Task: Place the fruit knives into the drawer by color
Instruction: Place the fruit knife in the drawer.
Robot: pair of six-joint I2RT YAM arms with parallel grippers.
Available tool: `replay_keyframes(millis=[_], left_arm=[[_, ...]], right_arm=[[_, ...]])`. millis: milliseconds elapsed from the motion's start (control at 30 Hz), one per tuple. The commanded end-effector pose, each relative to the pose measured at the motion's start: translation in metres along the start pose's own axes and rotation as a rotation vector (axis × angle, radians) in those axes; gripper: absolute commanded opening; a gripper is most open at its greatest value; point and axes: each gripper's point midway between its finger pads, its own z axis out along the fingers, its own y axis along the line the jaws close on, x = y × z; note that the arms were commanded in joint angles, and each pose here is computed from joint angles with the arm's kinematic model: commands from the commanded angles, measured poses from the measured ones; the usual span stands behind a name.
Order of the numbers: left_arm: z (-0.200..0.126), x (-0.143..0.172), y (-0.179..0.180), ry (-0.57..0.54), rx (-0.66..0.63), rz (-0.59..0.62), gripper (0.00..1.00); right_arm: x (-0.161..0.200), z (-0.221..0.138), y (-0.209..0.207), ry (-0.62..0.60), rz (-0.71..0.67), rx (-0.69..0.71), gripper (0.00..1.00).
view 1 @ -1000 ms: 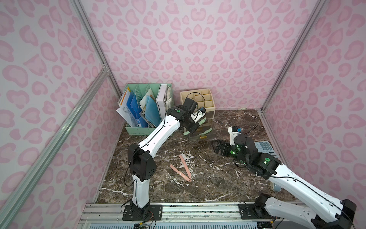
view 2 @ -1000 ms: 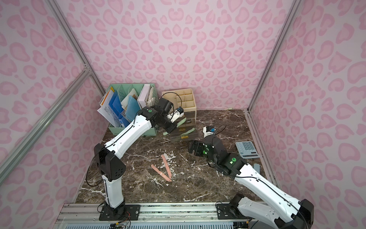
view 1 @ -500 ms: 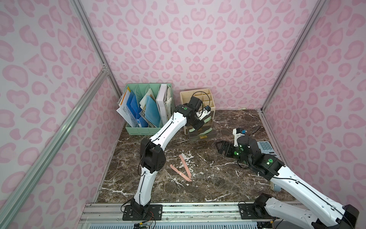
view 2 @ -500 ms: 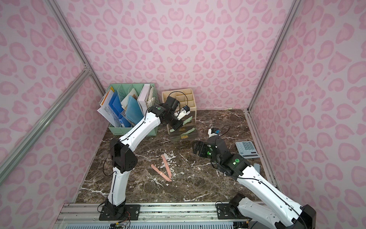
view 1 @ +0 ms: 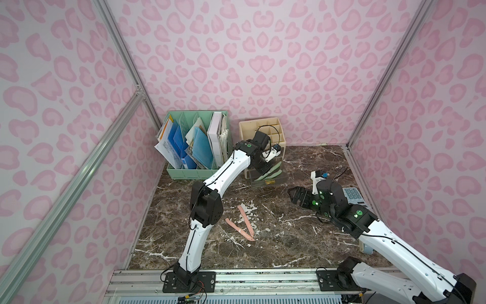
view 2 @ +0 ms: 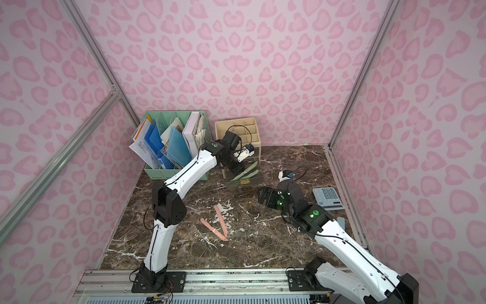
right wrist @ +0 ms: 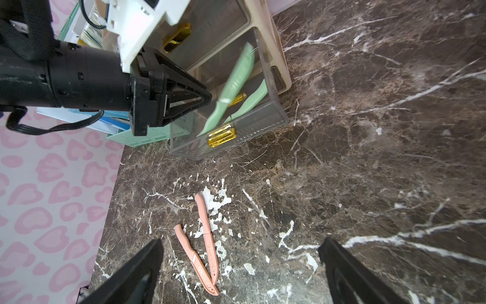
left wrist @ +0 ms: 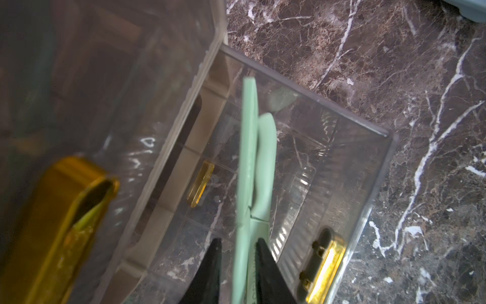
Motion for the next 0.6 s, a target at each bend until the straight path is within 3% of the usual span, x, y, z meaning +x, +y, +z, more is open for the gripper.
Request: replay_keyframes(millis=[0, 133, 400, 567], left_arm=[[-0.001, -0.002, -0.002, -0.008, 0.016, 0.005, 0.30], [-0.005, 0.000, 0.000, -0.003, -0.001, 0.006, 0.33], [-0.043, -0.019, 0.005, -0.073, -0.091, -0.034, 0.40], [-0.072, -0.021, -0.005, -0.102, -0.145, -0.086, 0.52]], right_arm=[[0.000, 0.000, 0.002, 0.000, -0.005, -0.019, 0.96], [0.002, 0.003, 0.002, 0.005, -0.001, -0.023, 0.96], [0.004, 0.007, 0.009, 0.018, -0.014, -0.062, 0.96], [0.008, 0.009, 0.013, 0.031, -0.038, -0.088, 0.96]])
